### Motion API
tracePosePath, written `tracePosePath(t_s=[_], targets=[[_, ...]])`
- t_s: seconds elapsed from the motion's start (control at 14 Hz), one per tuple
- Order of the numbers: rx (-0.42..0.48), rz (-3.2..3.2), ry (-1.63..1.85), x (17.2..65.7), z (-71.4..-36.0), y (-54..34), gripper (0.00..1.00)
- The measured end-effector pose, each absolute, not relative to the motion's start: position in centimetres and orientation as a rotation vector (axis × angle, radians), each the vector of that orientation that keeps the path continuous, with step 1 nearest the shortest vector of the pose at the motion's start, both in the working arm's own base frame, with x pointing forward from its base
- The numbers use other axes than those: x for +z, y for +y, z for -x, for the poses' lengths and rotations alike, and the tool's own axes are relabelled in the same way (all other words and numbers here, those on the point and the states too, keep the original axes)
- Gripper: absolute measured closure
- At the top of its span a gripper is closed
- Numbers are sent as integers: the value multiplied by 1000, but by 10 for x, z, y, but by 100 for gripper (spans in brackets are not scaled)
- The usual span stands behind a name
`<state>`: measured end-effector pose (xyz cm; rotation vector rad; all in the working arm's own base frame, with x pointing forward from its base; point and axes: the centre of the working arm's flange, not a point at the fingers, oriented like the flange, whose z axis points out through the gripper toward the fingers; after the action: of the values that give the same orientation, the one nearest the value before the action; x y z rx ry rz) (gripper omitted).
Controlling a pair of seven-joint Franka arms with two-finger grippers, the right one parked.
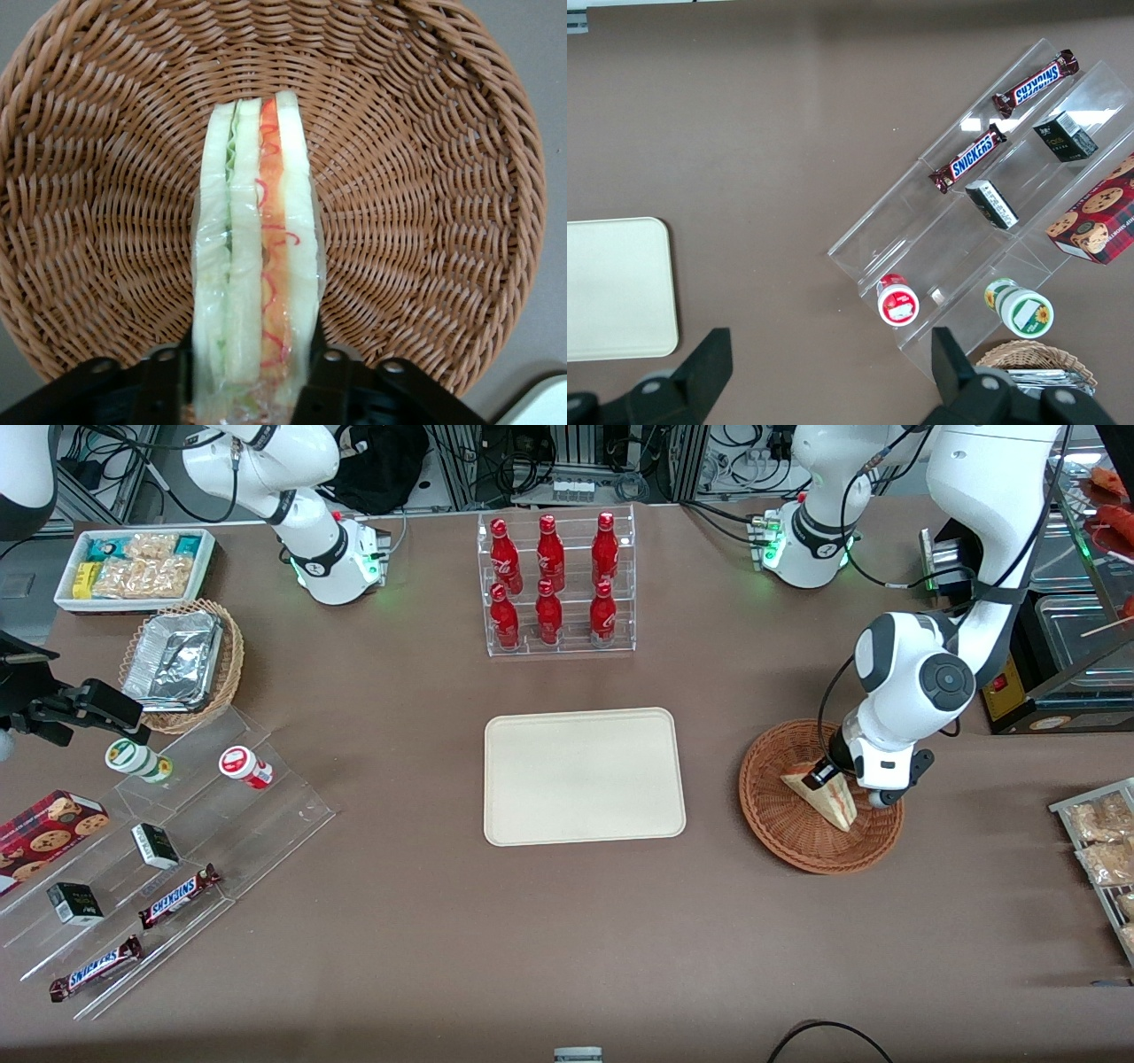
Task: Place sandwich from basket to tray
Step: 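Close the left gripper on the sandwich and lift it from the basket, then carry the held sandwich with the left gripper over the cream tray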
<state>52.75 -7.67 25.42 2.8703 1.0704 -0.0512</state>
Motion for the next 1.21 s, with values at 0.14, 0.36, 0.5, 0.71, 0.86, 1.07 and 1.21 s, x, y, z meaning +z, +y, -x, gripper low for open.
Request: tracePosePath(t_s=[0.14,0.36,0.5,0.71,0.86,1.07,1.21], targets=[[-50,-2870,1070,255,-528,-77,76],[-36,-2866,1068,259,-532,-77,84],[-49,-2871,1066,273,-539,-78,85],[-140,-2903,1059,323,-558,-81,85],[-183,-2926,1027,368,-569,-91,85],[-207,-2991,902,419,-577,-130,85],[-187,-3025,795,433,-577,-167,85]])
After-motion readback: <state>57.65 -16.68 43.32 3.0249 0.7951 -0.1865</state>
